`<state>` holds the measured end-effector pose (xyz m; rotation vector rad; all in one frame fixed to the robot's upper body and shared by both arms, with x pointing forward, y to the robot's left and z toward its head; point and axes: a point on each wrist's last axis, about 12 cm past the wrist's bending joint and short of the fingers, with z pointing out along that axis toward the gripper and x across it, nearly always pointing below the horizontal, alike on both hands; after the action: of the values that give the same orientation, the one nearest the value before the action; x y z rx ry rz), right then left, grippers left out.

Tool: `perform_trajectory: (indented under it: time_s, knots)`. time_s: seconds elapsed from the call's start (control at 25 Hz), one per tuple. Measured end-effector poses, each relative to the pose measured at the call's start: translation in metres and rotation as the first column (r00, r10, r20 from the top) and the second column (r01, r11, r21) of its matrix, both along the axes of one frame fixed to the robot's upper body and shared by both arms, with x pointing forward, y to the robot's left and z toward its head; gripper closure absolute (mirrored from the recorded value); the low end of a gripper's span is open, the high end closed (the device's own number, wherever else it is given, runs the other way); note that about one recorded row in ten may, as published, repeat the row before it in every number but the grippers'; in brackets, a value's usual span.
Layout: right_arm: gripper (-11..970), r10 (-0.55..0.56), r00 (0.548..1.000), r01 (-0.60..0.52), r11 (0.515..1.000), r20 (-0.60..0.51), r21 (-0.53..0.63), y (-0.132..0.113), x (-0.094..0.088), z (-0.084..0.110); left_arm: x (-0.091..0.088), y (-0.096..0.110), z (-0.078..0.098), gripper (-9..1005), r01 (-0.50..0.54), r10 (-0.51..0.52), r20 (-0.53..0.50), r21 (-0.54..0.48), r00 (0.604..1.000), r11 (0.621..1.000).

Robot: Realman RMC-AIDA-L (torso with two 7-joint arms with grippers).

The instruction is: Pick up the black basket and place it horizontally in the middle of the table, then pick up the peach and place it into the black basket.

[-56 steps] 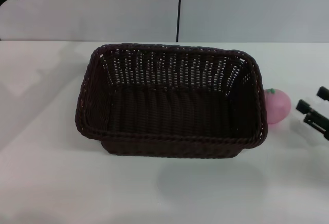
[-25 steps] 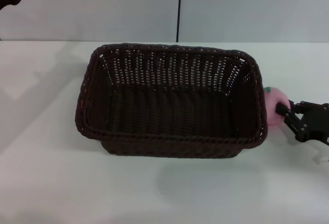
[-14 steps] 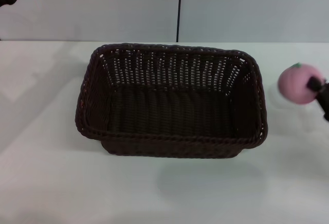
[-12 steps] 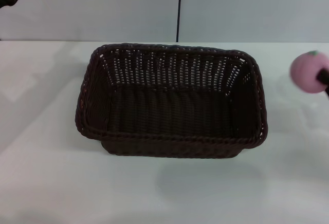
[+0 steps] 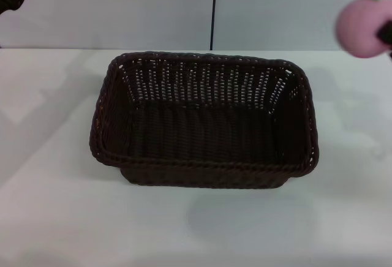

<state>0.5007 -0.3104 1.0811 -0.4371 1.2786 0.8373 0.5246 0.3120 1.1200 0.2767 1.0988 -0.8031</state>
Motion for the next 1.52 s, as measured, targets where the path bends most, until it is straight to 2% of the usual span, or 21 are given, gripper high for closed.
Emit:
perform_trajectory:
  time_s: [0.04, 0.12, 0.16, 0.2, 0.28, 0.32, 0.44, 0.68, 0.92, 1.04, 1.12, 1.16, 1.2, 1.28, 1.32, 1.36, 1.4, 1.44, 1.48, 1.52]
  knots:
    - [917, 0.000, 1.000, 0.000, 1.000, 0.000, 0.000, 0.000, 0.000, 0.000, 0.000, 0.000, 0.000, 194, 0.000, 0.000, 0.000, 0.000, 1.000, 1.000]
    - [908, 0.114, 0.993, -0.114, 0.993, 0.002, -0.022, 0.021, 0.014, 0.006, -0.001, -0.001, -0.002, 194, 0.004, -0.004, -0.004, -0.006, 1.000, 1.000]
    - [904, 0.114, 0.993, -0.114, 0.993, 0.002, -0.022, 0.021, 0.014, 0.006, -0.001, -0.001, -0.002, 194, 0.004, -0.004, -0.004, -0.006, 1.000, 1.000]
    - [899, 0.186, 0.982, -0.186, 0.981, -0.011, -0.044, 0.034, 0.021, 0.009, -0.001, -0.001, -0.002, 194, 0.004, -0.004, -0.006, -0.006, 1.000, 1.000]
    - [891, 0.228, 0.974, -0.229, 0.972, -0.020, -0.060, 0.041, 0.025, 0.010, -0.002, -0.001, -0.003, 194, 0.004, -0.004, -0.006, -0.006, 1.000, 1.000]
    - [886, 0.285, 0.956, -0.290, 0.954, -0.063, -0.083, 0.052, 0.031, 0.011, -0.002, -0.001, -0.003, 194, 0.003, -0.003, -0.006, -0.007, 1.000, 1.000]
    - [873, 0.306, 0.944, -0.318, 0.944, -0.127, -0.085, 0.057, 0.038, 0.011, -0.004, 0.000, -0.003, 194, 0.005, -0.005, -0.005, -0.008, 1.000, 1.000]
    - [847, 0.293, 0.947, -0.305, 0.948, -0.132, -0.086, 0.054, 0.036, 0.009, -0.005, 0.000, -0.004, 194, 0.006, -0.006, -0.003, -0.009, 1.000, 1.000]
    - [644, 0.285, 0.948, -0.299, 0.951, -0.143, -0.084, 0.049, 0.032, 0.006, -0.004, 0.000, -0.003, 194, 0.007, -0.007, -0.002, -0.009, 1.000, 1.000]
    - [506, 0.272, 0.951, -0.285, 0.955, -0.147, -0.077, 0.045, 0.028, 0.004, -0.004, 0.000, -0.003, 194, 0.008, -0.008, -0.001, -0.009, 1.000, 1.000]
    - [414, 0.218, 0.966, -0.228, 0.972, -0.135, -0.062, 0.035, 0.022, 0.001, -0.005, 0.000, -0.003, 194, 0.008, -0.008, -0.001, -0.009, 1.000, 1.000]
    - [394, 0.218, 0.966, -0.228, 0.972, -0.135, -0.062, 0.035, 0.022, 0.001, -0.005, 0.000, -0.003, 194, 0.008, -0.008, -0.001, -0.009, 1.000, 1.000]
    - [374, 0.149, 0.982, -0.155, 0.987, -0.113, -0.044, 0.024, 0.015, -0.001, -0.005, 0.000, -0.004, 194, 0.007, -0.007, -0.002, -0.010, 1.000, 1.000]
    - [335, 0.108, 0.989, -0.111, 0.993, -0.100, -0.032, 0.017, 0.011, -0.003, -0.006, 0.000, -0.005, 194, 0.006, -0.007, -0.006, -0.014, 1.000, 1.000]
    - [315, -0.008, 0.998, 0.008, 1.000, -0.069, 0.002, 0.002, -0.001, -0.007, -0.008, 0.002, -0.006, 194, -0.001, 0.001, -0.008, -0.019, 1.000, 1.000]
    - [315, -0.008, 0.998, 0.008, 1.000, -0.069, 0.002, 0.002, -0.001, -0.007, -0.008, 0.002, -0.006, 194, -0.001, 0.001, -0.008, -0.019, 1.000, 1.000]
    - [316, -0.148, 0.988, 0.150, 0.988, -0.047, 0.041, -0.015, -0.015, -0.012, -0.009, 0.004, -0.007, 194, -0.007, 0.007, -0.008, -0.022, 1.000, 1.000]
    - [316, -0.148, 0.988, 0.150, 0.988, -0.047, 0.041, -0.015, -0.015, -0.012, -0.010, 0.005, -0.007, 194, -0.013, 0.013, -0.009, -0.024, 1.000, 1.000]
    - [316, -0.216, 0.975, 0.219, 0.974, -0.046, 0.058, -0.023, -0.023, -0.015, -0.011, 0.006, -0.008, 194, -0.022, 0.022, -0.009, -0.026, 1.000, 0.999]
    - [316, -0.331, 0.943, 0.333, 0.939, -0.044, 0.082, -0.037, -0.035, -0.020, -0.013, 0.010, -0.010, 194, -0.043, 0.043, -0.007, -0.030, 0.999, 0.999]
